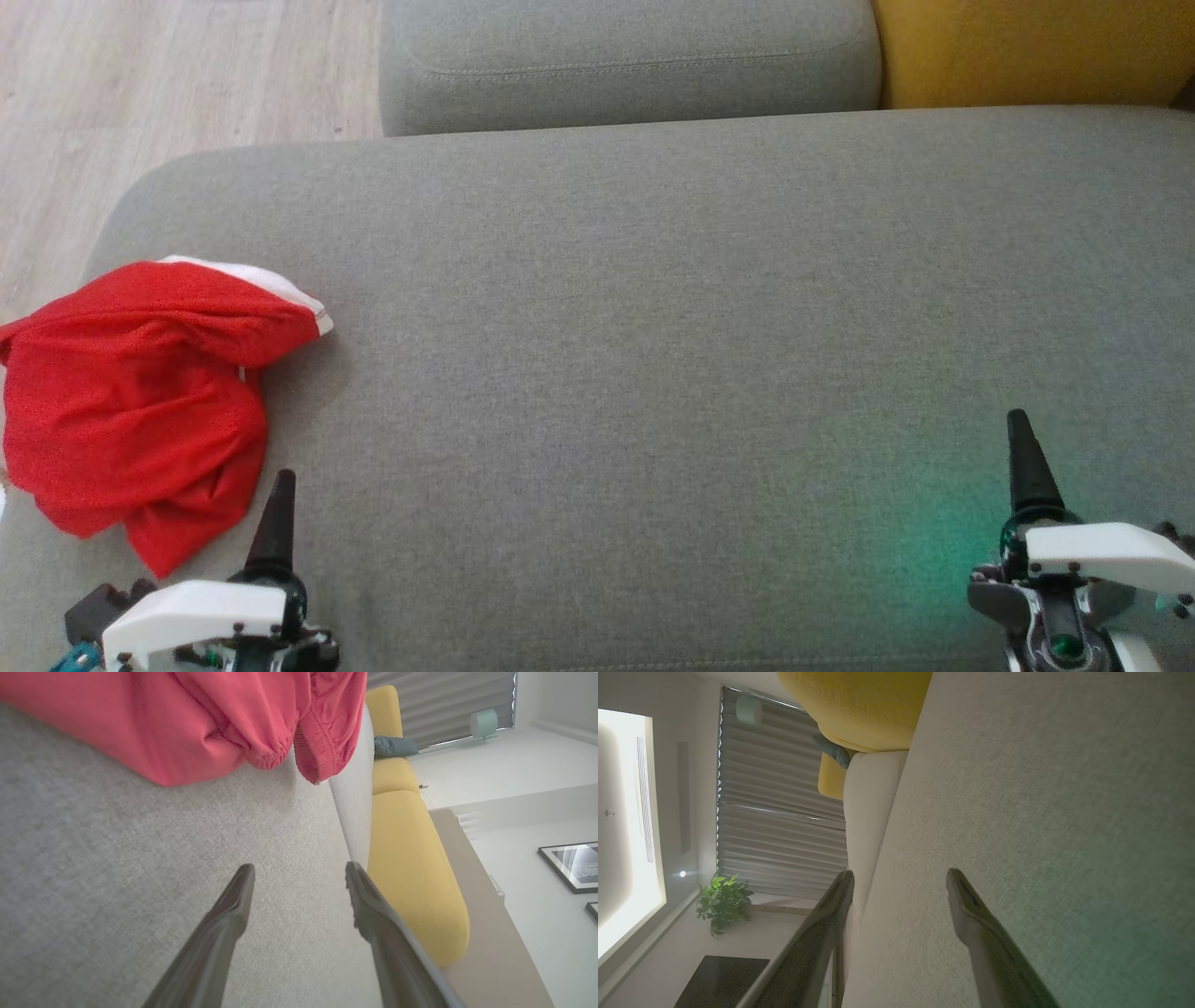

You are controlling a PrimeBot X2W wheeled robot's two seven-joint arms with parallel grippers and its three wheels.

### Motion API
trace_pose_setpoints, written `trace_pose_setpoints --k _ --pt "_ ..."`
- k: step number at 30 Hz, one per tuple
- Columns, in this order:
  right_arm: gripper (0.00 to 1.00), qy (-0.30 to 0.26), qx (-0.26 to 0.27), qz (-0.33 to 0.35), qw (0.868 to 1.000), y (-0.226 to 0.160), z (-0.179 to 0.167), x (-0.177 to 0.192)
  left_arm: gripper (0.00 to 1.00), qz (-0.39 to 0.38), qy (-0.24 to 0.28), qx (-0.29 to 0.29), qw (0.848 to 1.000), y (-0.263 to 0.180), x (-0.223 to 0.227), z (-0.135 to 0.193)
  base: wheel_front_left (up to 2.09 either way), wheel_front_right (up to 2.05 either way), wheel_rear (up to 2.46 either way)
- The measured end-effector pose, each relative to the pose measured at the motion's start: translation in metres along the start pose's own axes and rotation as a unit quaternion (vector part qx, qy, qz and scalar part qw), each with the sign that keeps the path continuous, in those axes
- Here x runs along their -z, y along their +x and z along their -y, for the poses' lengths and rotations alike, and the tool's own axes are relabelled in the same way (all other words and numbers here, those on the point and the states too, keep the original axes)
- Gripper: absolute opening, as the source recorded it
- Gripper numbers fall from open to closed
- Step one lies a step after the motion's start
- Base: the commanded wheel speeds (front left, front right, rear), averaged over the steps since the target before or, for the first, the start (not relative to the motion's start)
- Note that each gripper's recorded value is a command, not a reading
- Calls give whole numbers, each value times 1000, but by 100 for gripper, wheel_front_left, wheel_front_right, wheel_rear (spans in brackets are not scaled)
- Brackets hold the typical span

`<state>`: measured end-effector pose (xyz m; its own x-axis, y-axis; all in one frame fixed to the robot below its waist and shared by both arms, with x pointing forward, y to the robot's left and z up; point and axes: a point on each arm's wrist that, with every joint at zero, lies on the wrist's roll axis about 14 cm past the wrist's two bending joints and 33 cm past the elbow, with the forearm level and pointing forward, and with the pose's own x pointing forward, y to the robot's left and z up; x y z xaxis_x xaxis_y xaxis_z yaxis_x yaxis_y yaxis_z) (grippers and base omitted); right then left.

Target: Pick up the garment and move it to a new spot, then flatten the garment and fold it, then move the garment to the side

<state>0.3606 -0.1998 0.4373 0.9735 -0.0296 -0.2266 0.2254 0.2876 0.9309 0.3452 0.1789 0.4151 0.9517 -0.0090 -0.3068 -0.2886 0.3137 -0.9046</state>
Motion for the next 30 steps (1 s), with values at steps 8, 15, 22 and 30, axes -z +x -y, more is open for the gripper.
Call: trace_pose_setpoints --k 8,15,22,30 --pt "100 -55 -2 1 998 1 -2 1 100 4 56 0 998 2 0 4 0 0 0" --pt "100 -101 -4 3 995 0 -3 2 100 4 105 -1 994 4 3 7 0 0 0" --pt "100 -146 -17 7 989 4 -11 2 100 9 156 -2 988 5 3 9 0 0 0" --pt "100 -200 -26 9 979 5 -17 3 100 12 209 -1 978 6 4 11 0 0 0"
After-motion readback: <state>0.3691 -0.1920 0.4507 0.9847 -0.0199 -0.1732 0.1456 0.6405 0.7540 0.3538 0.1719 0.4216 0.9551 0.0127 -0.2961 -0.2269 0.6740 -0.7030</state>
